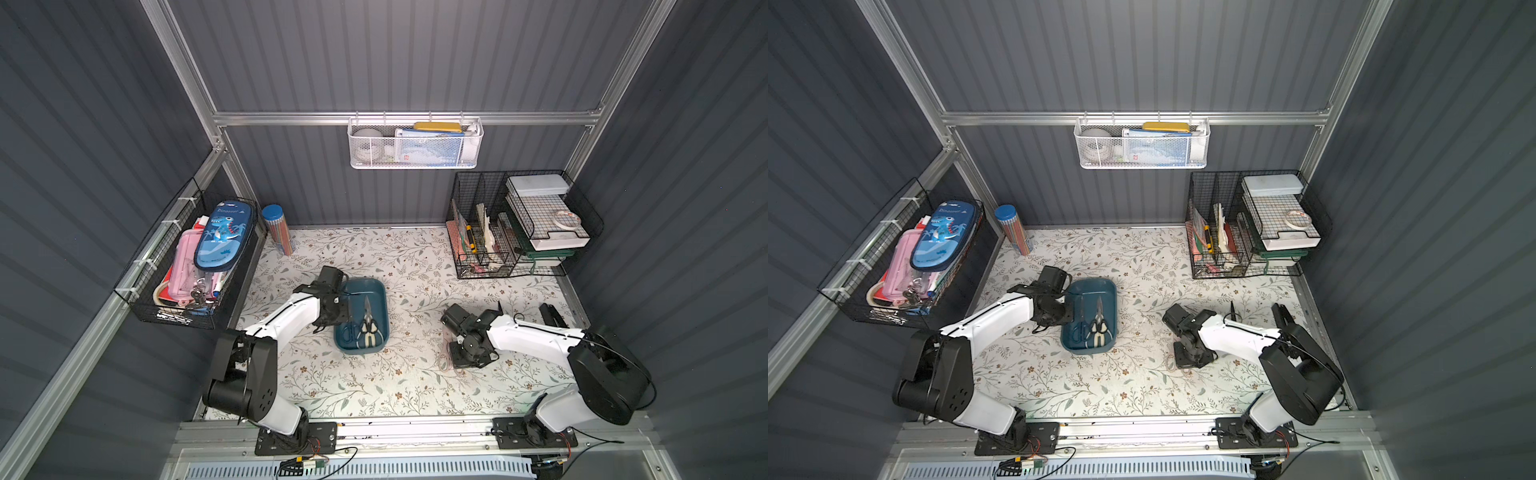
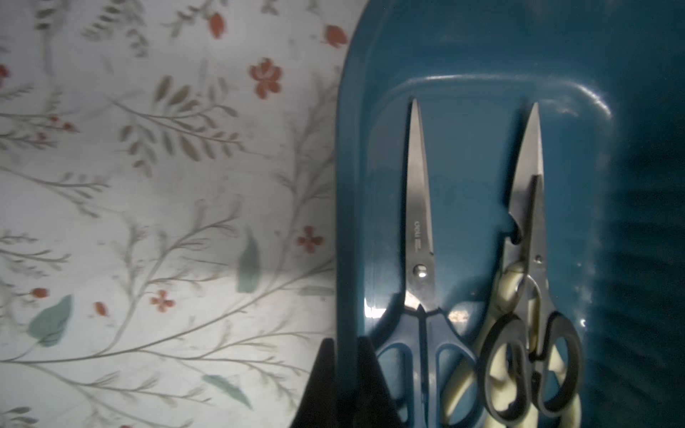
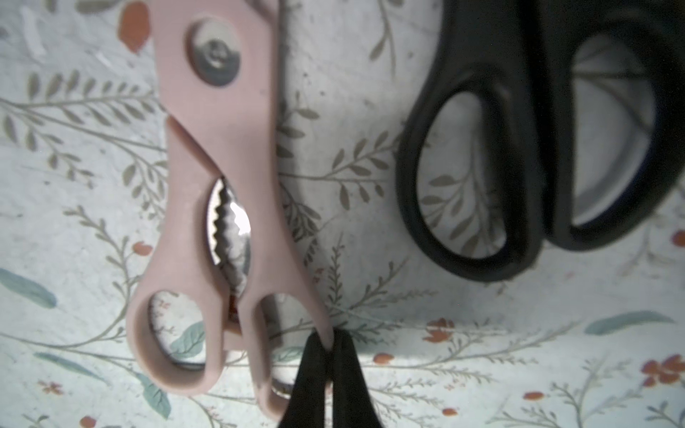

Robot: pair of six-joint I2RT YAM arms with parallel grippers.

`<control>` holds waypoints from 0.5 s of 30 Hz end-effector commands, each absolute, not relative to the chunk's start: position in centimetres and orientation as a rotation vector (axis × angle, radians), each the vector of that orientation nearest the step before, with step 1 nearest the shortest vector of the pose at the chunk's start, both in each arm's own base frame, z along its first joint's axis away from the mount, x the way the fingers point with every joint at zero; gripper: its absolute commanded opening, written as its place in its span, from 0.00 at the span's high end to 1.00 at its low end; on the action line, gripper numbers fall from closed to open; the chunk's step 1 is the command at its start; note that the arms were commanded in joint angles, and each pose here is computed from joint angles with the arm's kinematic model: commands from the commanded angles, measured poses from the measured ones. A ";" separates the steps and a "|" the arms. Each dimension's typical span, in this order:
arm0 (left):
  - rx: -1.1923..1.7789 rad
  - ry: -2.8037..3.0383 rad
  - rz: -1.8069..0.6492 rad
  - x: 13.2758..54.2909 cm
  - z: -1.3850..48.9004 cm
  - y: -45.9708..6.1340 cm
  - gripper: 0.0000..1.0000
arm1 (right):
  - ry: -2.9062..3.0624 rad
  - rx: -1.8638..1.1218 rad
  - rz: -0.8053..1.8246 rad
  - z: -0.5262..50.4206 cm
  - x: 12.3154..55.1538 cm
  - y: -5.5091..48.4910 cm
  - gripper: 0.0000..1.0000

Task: Put the scissors into the storage box
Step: Move the storage box to the center of the board.

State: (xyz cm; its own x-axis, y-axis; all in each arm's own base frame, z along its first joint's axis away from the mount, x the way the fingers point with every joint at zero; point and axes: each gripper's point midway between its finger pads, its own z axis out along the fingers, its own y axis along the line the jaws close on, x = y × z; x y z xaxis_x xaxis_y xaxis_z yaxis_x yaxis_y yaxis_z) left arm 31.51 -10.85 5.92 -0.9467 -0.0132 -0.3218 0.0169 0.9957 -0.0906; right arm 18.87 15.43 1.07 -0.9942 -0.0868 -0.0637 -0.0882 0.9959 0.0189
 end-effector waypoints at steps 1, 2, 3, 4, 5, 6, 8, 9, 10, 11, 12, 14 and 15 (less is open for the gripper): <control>-0.073 2.808 -0.247 32.0 6.0 -13.1 1.00 | 3.111 -0.175 -0.026 -0.5 18.7 15.0 1.00; -0.076 2.807 -0.249 31.9 6.0 -13.4 1.00 | 3.101 -0.182 -0.030 -0.1 19.0 15.1 1.00; -0.097 2.808 -0.236 31.9 6.0 -13.4 1.00 | 3.093 -0.185 -0.029 0.2 19.3 15.2 1.00; -0.117 2.808 -0.229 31.8 6.1 -13.3 1.00 | 3.084 -0.190 -0.029 0.6 19.6 15.3 1.00; -0.137 2.806 -0.227 31.8 6.1 -13.2 1.00 | 3.076 -0.193 -0.028 1.1 19.9 15.5 1.00; -0.158 2.803 -0.233 31.7 6.2 -13.2 1.00 | 3.067 -0.191 -0.026 1.7 20.2 15.6 1.00; -0.158 2.795 -0.263 31.7 6.3 -13.6 1.00 | 3.037 -0.186 0.002 2.9 20.7 16.0 1.00; -0.160 2.798 -0.255 31.5 6.2 -13.6 1.00 | 3.015 -0.182 0.017 3.6 21.1 16.2 1.00; -0.169 2.801 -0.244 31.5 6.1 -13.5 1.00 | 2.995 -0.177 0.030 4.4 21.5 16.4 1.00; -0.168 2.806 -0.240 31.4 6.0 -13.4 1.00 | 2.971 -0.174 0.030 5.4 22.0 16.5 1.00; -0.151 2.807 -0.240 31.5 6.0 -13.5 1.00 | 2.948 -0.174 0.037 6.4 22.4 16.6 1.00; -0.103 2.797 -0.219 31.7 6.1 -13.6 1.00 | 2.889 -0.183 0.064 8.6 23.5 17.2 1.00; -0.093 2.794 -0.200 31.8 6.1 -13.4 1.00 | 2.851 -0.194 0.085 9.8 24.2 17.5 1.00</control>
State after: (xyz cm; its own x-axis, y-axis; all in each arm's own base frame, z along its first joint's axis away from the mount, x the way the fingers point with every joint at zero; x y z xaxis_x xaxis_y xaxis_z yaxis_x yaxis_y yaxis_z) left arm 31.23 -13.21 5.82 -0.9474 -0.1008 -0.3037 -0.0535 0.9856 -0.1603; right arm 22.47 17.46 6.34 -0.9755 -0.1163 -0.1866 -0.1266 0.9910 0.0444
